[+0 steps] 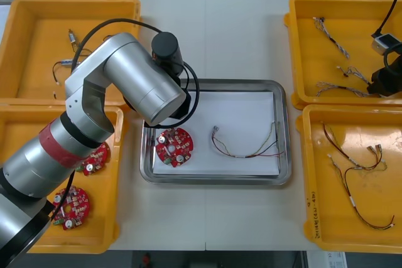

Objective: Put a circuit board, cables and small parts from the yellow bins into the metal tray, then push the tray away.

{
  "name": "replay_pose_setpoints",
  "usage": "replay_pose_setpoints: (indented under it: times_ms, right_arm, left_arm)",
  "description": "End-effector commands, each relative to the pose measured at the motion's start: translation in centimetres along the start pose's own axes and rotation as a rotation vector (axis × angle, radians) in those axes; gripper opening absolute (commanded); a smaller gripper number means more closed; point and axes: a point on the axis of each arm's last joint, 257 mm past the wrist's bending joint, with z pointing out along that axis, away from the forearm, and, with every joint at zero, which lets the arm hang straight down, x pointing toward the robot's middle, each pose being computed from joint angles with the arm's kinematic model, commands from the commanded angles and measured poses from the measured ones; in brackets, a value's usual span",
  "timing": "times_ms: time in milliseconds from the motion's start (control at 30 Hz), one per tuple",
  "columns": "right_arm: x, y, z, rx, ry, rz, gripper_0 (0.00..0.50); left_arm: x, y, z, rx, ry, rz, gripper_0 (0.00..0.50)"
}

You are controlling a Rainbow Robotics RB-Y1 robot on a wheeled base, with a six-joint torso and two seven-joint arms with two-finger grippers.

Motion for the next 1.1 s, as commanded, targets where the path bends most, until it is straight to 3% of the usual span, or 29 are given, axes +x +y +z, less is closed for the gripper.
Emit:
replay_pose_setpoints:
  times_ms: [33, 300, 333, 400, 467, 833, 967, 1100]
  right_arm:
    - [-2.4, 0.8, -1.2, -0.014, -0.025, -0.028, 0.500]
    - [-1.9, 0.8, -0.8, -0.014, -0.017, -0.028, 0.500]
    - [-2.0, 0.8, -0.8, -0.012, -0.019, -0.031, 0.500]
    - [-2.0, 0.8, -0.8, -0.013, -0.018, -0.030, 0.500]
    - [-2.0, 0.8, -0.8, -0.013, -0.018, -0.028, 0.500]
    - [-1.1, 0.4, -0.1, 0.004, -0.017, -0.027, 0.500]
    - [-0.7, 0.4, 0.2, 0.000, -0.011, -0.024, 0.500]
    - [-0.1, 0.5, 0.5, -0.003, -0.004, -0.024, 0.500]
  left_arm:
    - [0.1, -2.1, 0.7, 0.031, -0.013, -0.085, 0.000]
    - [0.4, -2.3, 0.9, 0.030, -0.008, -0.097, 0.007]
    - [0.5, -2.3, 0.9, 0.029, -0.006, -0.102, 0.093]
    - [0.4, -2.3, 0.8, 0.031, -0.009, -0.107, 0.371]
    - [0.3, -2.4, 0.7, 0.033, -0.011, -0.113, 0.500]
    - [-0.2, -3.0, -0.1, 0.050, -0.031, -0.132, 0.500]
    - [-1.0, -2.5, -1.8, 0.047, -0.051, -0.143, 0.500]
    - [-1.6, -1.7, -4.2, 0.067, -0.049, -0.163, 0.500]
